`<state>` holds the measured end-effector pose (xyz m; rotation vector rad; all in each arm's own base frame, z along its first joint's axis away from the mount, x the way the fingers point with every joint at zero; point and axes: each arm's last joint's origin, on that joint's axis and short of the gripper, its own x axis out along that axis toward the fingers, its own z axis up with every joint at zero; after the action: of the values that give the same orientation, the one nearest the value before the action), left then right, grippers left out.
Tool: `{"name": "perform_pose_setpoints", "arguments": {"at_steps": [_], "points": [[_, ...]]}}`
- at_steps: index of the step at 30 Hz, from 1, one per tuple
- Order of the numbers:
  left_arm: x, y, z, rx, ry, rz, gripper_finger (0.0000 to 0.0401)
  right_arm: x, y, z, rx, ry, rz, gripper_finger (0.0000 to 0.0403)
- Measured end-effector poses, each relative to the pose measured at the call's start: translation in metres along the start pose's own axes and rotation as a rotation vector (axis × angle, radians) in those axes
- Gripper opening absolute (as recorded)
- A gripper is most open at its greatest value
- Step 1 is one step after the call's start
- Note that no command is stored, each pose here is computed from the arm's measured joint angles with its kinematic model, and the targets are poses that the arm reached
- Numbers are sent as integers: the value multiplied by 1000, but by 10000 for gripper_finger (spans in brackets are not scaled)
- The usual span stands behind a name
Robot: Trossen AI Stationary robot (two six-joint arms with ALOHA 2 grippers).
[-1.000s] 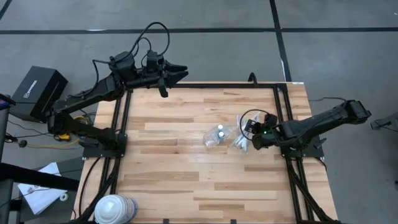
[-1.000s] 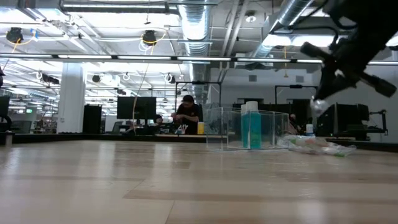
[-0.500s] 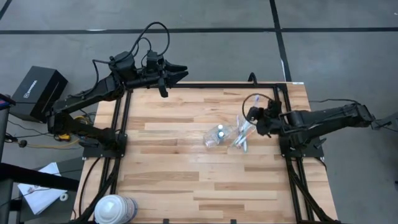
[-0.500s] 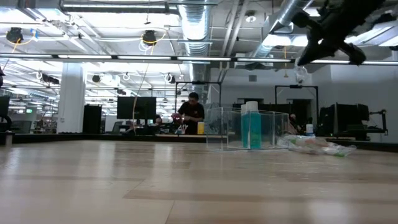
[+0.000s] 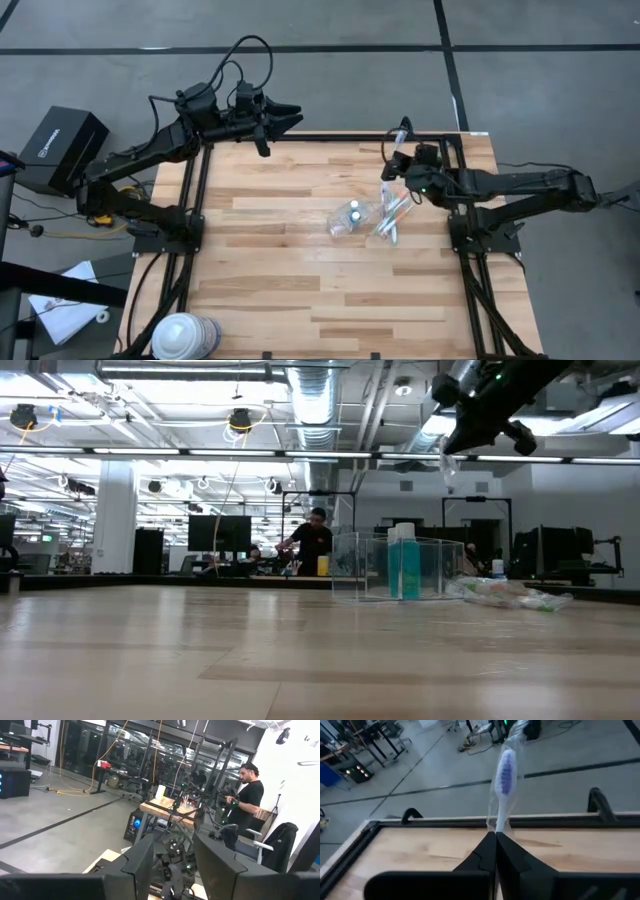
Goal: Pick & Place toothbrushing station
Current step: Put the purple toothbrush into the transparent organizer
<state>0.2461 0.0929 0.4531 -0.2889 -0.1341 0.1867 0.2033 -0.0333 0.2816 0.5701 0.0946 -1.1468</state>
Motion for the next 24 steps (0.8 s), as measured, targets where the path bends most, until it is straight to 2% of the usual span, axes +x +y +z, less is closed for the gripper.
{"name": "perform_pose_setpoints", "arguments": {"at_steps": [8, 17, 24], "points": [[0, 0, -1, 48, 9, -4, 136, 19, 13, -12, -67, 9, 3, 0], [-1, 3, 0, 55, 6, 9, 136, 41, 24, -41, -134, 71, -14, 0], [-1, 3, 0, 57, 8, 3, 136, 47, 28, -48, -137, 83, -13, 0]]}}
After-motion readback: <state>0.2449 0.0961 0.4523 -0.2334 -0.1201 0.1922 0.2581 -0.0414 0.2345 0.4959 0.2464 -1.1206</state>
